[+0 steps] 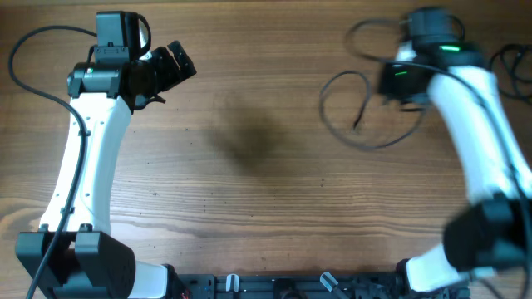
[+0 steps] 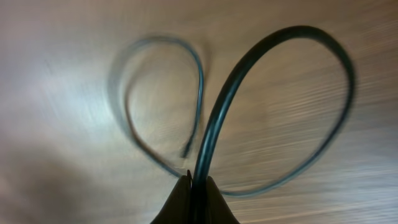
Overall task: Untangle cables
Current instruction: 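Carry the last cable to the right edge and release it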
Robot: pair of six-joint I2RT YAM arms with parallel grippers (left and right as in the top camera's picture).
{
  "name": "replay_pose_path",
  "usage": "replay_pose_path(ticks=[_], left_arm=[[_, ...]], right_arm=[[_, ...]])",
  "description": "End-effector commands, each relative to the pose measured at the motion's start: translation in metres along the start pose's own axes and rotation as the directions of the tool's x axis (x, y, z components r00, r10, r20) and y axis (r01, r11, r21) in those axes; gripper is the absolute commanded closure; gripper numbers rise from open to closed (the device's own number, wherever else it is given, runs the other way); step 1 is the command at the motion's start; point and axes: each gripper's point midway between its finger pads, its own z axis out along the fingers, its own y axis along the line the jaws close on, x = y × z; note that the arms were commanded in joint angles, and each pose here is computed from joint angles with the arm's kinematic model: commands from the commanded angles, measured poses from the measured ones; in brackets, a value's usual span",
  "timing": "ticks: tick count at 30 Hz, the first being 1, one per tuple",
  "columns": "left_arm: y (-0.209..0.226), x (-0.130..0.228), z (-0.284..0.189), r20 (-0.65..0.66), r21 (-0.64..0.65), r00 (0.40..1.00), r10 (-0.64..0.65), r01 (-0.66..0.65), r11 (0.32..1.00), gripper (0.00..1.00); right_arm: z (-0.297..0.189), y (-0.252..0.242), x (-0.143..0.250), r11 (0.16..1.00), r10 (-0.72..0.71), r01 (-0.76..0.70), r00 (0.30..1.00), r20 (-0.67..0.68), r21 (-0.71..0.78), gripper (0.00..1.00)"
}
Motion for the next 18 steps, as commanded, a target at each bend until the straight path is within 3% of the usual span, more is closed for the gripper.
replay_pose_path(ticks=[1,6,11,14,18], left_arm=[[0.001,0.000,0.001,-0.003,0.001,1.000,0.017,-0.017,1.000,0.00],[0.001,0.000,0.001,-0.003,0.001,1.000,0.016,-0.016,1.000,0.00],[0.001,0.000,0.001,-0.003,0.001,1.000,0.016,-0.016,1.000,0.00],[0.001,0.000,0.001,-0.003,0.001,1.000,0.016,-0.016,1.000,0.00],[0.001,0.000,0.001,-0.003,0.001,1.000,0.016,-0.016,1.000,0.00]], right_arm=[[-0.069,-0.055,-0.023,0.993,0.115,-0.116,0.979,0.168,-0.001,0.96],[-0.119,-0.153,-0.029,0.932,0.313,-0.353,0.896,0.316,0.077,0.96],[-0.144,-0.246,-0.022,0.773,0.542,-0.630,0.722,0.430,0.082,0.96],[-0.150,-0.256,-0.027,0.769,0.568,-0.639,0.692,0.446,0.012,0.96],[-0.132,-0.261,-0.033,0.770,0.572,-0.638,0.704,0.420,0.020,0.96]])
